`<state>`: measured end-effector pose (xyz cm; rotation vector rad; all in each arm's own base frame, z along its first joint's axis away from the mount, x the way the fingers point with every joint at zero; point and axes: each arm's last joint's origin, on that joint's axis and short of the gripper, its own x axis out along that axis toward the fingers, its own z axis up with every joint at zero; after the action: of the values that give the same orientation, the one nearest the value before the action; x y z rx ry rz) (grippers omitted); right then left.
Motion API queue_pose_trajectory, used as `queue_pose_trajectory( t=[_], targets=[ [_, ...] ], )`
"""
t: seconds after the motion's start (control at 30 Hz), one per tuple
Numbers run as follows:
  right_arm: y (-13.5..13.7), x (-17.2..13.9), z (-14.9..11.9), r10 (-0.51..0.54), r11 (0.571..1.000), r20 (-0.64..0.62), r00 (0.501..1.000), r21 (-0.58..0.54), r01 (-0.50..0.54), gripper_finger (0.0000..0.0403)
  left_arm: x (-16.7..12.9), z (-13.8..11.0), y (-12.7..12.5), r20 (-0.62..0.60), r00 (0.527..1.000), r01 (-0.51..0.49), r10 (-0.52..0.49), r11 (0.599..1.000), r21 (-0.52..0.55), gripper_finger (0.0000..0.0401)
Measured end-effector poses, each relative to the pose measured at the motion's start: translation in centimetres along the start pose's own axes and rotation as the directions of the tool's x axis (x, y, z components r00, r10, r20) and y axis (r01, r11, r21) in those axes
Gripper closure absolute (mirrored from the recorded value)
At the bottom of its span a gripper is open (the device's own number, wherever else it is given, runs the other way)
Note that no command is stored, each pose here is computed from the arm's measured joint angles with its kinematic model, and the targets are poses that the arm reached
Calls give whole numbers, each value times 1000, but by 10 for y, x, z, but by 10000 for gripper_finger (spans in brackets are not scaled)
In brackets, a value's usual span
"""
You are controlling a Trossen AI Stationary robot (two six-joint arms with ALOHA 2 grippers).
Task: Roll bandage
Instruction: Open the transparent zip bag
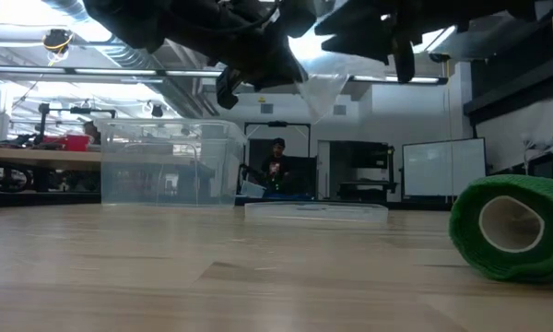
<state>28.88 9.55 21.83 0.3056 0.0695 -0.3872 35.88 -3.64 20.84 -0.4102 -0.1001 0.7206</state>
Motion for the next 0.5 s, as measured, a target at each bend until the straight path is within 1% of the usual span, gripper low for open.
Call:
queue_pose_trajectory(
  t=[0.1, 0.17, 0.27, 0.37, 0.5],
  targets=[
    [10, -2, 2, 25, 999, 3, 1000, -33, -25, 290, 1, 1, 0, 6, 1000, 2, -2, 1000, 2, 401],
    [12, -3, 3, 18, 998, 13, 1000, -57, -17, 290, 1, 2, 0, 6, 1000, 11, -11, 1000, 1, 401],
    [10, -2, 5, -62, 994, 43, 997, -88, 65, 290, 1, 2, -1, -5, 999, 39, -39, 999, -26, 401],
    [-1, 5, 5, -171, 975, 54, 984, -133, 176, 290, -1, 1, -4, -20, 997, 75, -76, 997, -30, 401],
    [-18, 16, 8, -258, 953, 56, 965, -150, 263, 290, -5, 1, -9, -27, 991, 132, -133, 991, -25, 401]
  ],
)
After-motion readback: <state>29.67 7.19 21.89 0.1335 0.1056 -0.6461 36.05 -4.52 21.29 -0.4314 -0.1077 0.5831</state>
